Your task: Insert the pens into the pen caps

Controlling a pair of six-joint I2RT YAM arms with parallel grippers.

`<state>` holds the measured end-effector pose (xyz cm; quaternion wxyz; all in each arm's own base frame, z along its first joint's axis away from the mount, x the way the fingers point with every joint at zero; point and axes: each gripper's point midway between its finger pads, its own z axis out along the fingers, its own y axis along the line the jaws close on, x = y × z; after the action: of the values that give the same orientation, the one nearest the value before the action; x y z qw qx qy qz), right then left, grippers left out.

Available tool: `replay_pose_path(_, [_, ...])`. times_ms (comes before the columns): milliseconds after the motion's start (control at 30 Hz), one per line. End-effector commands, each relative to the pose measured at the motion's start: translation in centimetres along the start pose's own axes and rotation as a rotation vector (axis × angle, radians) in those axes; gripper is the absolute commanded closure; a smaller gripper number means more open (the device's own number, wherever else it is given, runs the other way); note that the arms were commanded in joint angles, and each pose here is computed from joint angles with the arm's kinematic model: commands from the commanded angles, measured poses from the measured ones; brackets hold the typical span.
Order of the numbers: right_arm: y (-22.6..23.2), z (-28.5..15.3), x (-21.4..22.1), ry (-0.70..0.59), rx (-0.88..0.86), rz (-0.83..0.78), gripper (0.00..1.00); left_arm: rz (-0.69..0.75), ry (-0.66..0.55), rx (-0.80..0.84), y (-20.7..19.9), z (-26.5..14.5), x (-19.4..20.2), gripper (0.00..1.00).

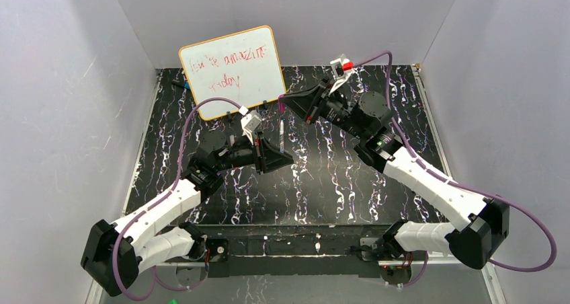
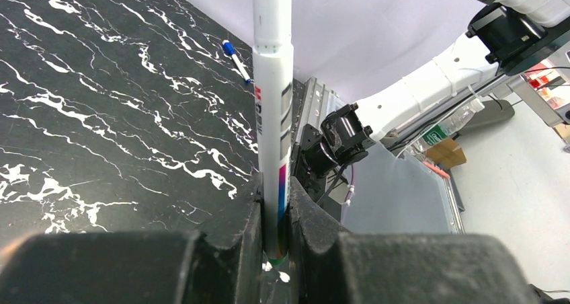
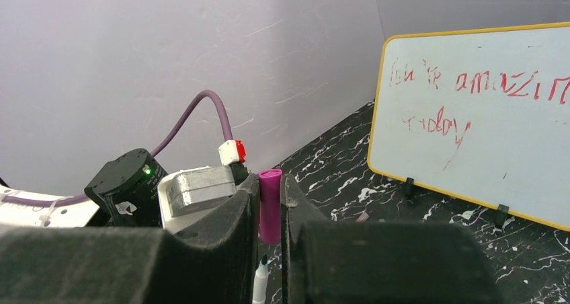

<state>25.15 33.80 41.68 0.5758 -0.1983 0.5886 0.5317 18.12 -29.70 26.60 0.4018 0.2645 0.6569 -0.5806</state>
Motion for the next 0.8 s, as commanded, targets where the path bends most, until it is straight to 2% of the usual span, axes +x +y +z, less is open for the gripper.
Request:
replay_pose_path(0, [0.5, -0.8, -0.9, -0.037, -0.004, -0.023, 0.88, 0.073, -0.053, 0.026, -1.6, -0.1, -2.4, 1.0])
replay_pose_path(333, [0.0, -0.3, 0.4, -0.015, -0.008, -0.005, 0.88, 0.077, -0.067, 0.075, -2.7, 0.2, -3.4, 1.0])
replay_pose_path(767, [0.3, 0.2, -1.5, -0.05, -0.005, -0.041, 0.87, 0.057, -0.05, 0.065, -2.1, 0.0, -2.2, 1.0])
